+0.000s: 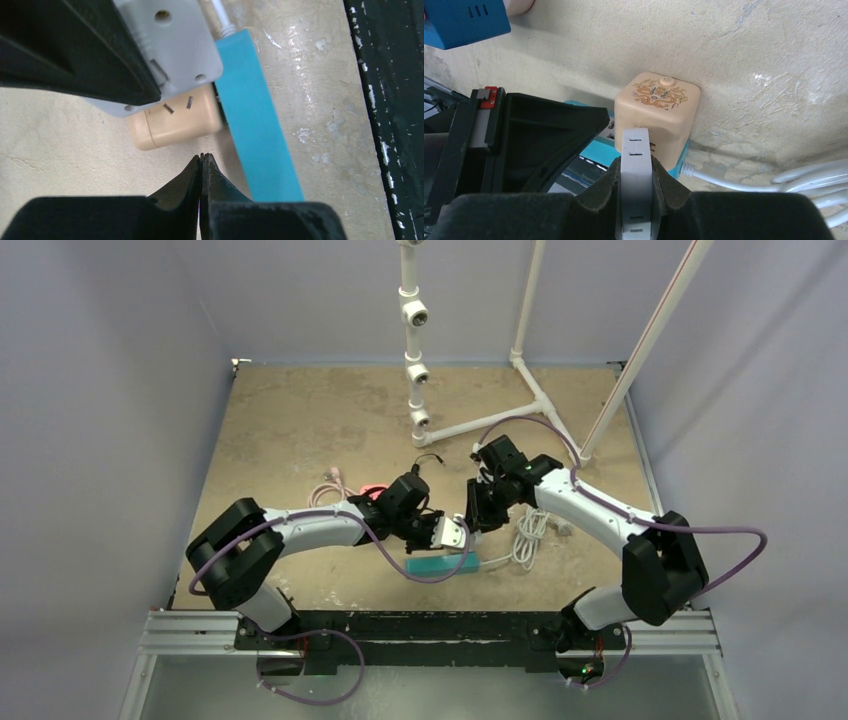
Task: Insert the plug
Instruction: Insert the plug into the socket.
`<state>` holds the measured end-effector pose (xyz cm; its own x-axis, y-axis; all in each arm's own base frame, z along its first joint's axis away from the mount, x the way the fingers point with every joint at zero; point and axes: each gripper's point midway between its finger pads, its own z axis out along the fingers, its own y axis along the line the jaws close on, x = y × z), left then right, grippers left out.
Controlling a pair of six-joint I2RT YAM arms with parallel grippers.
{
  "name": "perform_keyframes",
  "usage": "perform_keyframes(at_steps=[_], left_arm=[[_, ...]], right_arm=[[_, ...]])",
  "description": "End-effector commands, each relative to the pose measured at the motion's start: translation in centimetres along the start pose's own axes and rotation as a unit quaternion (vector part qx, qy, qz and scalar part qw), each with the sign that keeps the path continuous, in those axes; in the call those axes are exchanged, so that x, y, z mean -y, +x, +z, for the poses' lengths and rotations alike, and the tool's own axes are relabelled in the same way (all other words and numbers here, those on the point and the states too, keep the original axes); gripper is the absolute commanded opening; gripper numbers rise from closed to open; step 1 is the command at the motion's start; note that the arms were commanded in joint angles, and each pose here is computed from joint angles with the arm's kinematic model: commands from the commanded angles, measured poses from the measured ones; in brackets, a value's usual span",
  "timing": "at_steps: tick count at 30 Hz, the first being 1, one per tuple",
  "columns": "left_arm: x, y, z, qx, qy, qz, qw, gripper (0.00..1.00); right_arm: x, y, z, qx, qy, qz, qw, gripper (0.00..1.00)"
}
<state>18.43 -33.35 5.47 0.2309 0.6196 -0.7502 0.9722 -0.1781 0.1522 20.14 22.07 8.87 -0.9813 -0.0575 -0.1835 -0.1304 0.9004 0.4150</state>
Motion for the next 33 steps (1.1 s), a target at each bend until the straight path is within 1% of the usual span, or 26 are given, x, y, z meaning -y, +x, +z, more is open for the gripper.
perform_keyframes(at_steps=[1, 9, 14, 17, 25, 33], left_arm=[[-0.9, 0.0, 0.4, 0.002, -0.013, 0.017, 1.0, 0.0], [-3.1, -2.2, -1.2, 0.017, -0.03, 0.022, 0.999, 0.0], [-2.9, -4.7, -2.6, 0.043, -0.012, 0.015, 0.999, 0.0], [-2.4, -5.9, -2.5, 0.065, 0.008, 0.011, 0.998, 0.0], [-1.1, -5.4, 0.2, 0.079, 0.074, 0.033, 0.994, 0.0], [-1.0, -4.0, 1.8, 0.066, 0.09, 0.042, 0.993, 0.0]], right_arm=[[4.5, 4.8, 0.6, -0.078, 0.091, 0.013, 0.993, 0.0], [3.9, 5.0, 0.8, -0.063, 0.063, 0.018, 0.996, 0.0], [3.3, 4.5, 0.9, -0.043, 0.041, 0.012, 0.998, 0.0], [3.2, 4.4, 0.8, -0.033, 0.034, 0.007, 0.999, 0.0], [3.0, 3.6, 0.5, -0.014, 0.02, 0.0, 1.0, 0.0], [3.1, 3.4, 0.4, -0.016, 0.013, 0.0, 1.0, 0.0]])
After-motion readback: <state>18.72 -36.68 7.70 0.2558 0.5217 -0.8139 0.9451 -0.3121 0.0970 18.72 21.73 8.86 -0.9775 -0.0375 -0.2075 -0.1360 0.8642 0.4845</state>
